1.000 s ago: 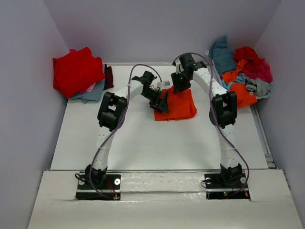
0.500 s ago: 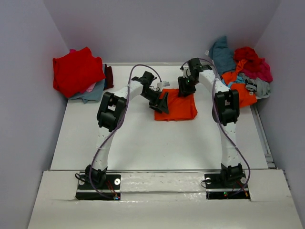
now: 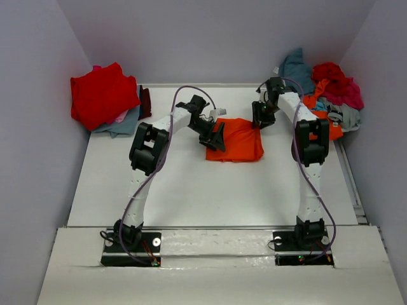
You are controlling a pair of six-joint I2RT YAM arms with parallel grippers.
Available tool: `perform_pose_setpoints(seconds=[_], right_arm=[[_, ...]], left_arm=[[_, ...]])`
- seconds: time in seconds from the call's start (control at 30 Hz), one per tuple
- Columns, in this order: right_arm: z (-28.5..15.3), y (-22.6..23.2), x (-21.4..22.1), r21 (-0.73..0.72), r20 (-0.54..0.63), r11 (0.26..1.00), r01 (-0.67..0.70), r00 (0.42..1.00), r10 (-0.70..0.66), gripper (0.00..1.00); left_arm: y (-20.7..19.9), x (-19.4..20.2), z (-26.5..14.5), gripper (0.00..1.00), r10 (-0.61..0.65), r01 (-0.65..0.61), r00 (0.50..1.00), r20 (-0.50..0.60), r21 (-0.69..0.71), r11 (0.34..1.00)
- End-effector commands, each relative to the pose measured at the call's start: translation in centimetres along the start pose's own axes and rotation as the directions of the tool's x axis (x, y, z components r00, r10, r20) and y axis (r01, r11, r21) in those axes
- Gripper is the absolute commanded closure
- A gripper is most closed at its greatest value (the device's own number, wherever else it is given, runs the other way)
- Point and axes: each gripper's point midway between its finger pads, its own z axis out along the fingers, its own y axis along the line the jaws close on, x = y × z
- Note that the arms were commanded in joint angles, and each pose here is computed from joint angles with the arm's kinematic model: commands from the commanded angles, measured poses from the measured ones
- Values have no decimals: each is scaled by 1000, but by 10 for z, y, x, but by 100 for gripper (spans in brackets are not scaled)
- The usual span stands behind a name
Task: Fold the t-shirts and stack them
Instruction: Fold the tshirt
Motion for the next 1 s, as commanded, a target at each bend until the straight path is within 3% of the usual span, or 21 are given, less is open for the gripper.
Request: perform_pose_setpoints(seconds=[0.0, 0.2, 0.33, 0.6, 0.97], right_arm=[[-38, 11, -22, -3, 88, 999, 33, 996, -32, 51], [-88, 37, -41, -75, 184, 994, 78, 981, -63, 51], [-111, 57, -34, -161, 183, 982, 96, 981, -66, 51], [-91, 80, 6, -276, 40, 956, 97, 995, -90, 51], [-59, 100, 46, -319, -90, 943, 91, 988, -126, 51]], left_arm=[[2, 18, -6, 16, -26, 23, 998, -51, -58, 998], [1, 18, -6, 16, -23, 20, 998, -51, -56, 998], [1, 18, -6, 16, -22, 19, 999, -50, -55, 998], [-2, 15, -8, 16, -16, 13, 999, -46, -52, 999], [-4, 14, -10, 16, -7, 4, 999, -41, -55, 998]])
